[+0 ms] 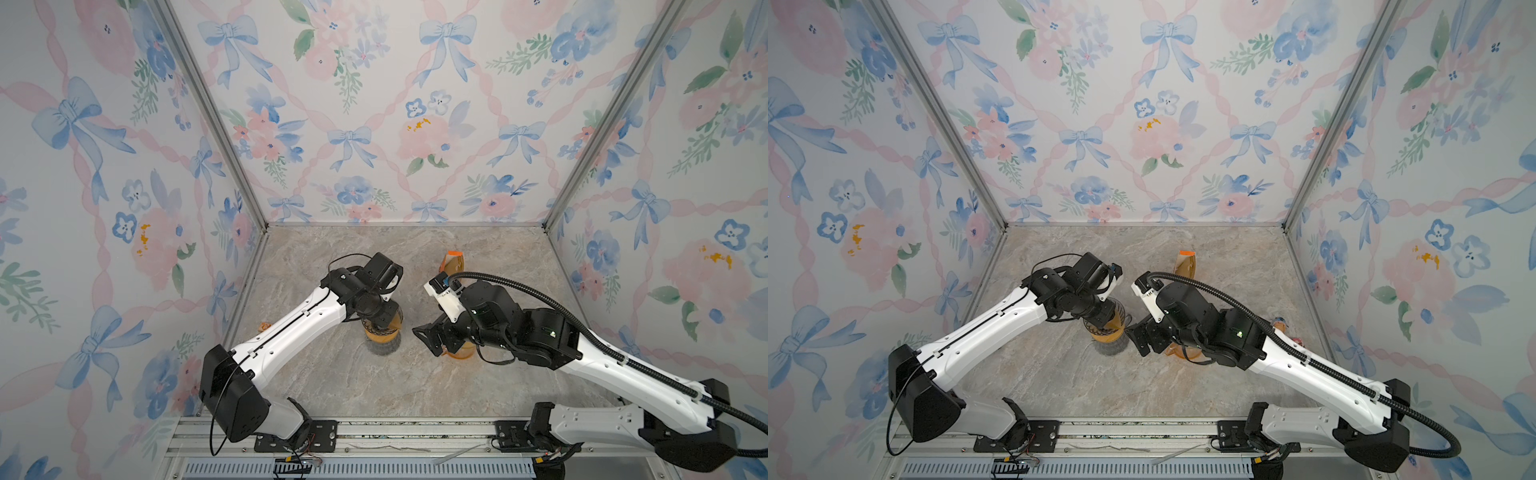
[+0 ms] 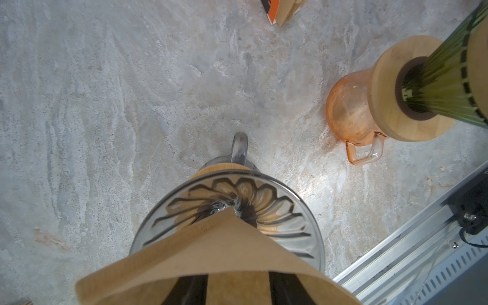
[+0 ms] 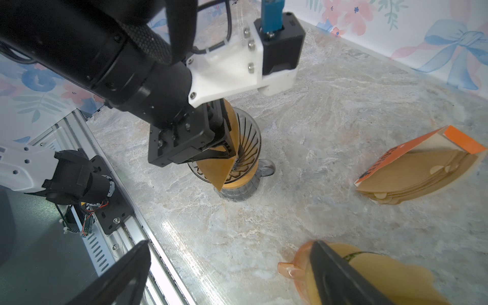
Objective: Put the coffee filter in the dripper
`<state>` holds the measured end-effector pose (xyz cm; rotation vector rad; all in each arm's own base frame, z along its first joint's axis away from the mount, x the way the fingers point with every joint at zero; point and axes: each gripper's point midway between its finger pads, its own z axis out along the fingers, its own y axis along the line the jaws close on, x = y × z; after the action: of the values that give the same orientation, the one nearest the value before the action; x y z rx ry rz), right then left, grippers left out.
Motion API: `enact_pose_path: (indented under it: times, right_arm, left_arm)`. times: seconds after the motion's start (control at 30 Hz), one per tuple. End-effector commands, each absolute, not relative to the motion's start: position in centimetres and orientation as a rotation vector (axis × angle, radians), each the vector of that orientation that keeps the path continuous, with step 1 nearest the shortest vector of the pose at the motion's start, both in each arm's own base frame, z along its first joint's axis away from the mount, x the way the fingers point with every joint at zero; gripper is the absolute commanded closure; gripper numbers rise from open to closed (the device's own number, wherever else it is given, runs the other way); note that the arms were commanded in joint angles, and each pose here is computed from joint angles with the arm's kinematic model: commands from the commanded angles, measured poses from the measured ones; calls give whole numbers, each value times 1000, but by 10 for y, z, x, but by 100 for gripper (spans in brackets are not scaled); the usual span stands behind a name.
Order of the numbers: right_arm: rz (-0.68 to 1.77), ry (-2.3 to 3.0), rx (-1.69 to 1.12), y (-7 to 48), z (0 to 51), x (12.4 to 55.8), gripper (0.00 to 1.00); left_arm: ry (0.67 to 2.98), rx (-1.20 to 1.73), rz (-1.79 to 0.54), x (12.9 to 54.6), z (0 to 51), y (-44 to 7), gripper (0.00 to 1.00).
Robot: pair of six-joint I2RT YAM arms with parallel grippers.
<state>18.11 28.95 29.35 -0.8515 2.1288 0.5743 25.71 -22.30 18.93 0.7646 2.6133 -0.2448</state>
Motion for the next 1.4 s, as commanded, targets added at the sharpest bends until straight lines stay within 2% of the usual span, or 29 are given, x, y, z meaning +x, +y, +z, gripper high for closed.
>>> enact_pose_path:
  times: [0.0, 0.37, 1.37]
  right_arm:
    - [590, 2108, -856, 288, 304, 178, 4]
    - [573, 2172, -840, 292, 279, 181, 4]
    - [555, 2209, -782, 290, 263, 193, 4]
  left_arm:
    - [2604, 799, -219, 257, 185, -223, 60]
    - [2640, 796, -193, 260, 168, -223, 58]
    - [2639, 804, -201, 255, 154, -223, 54]
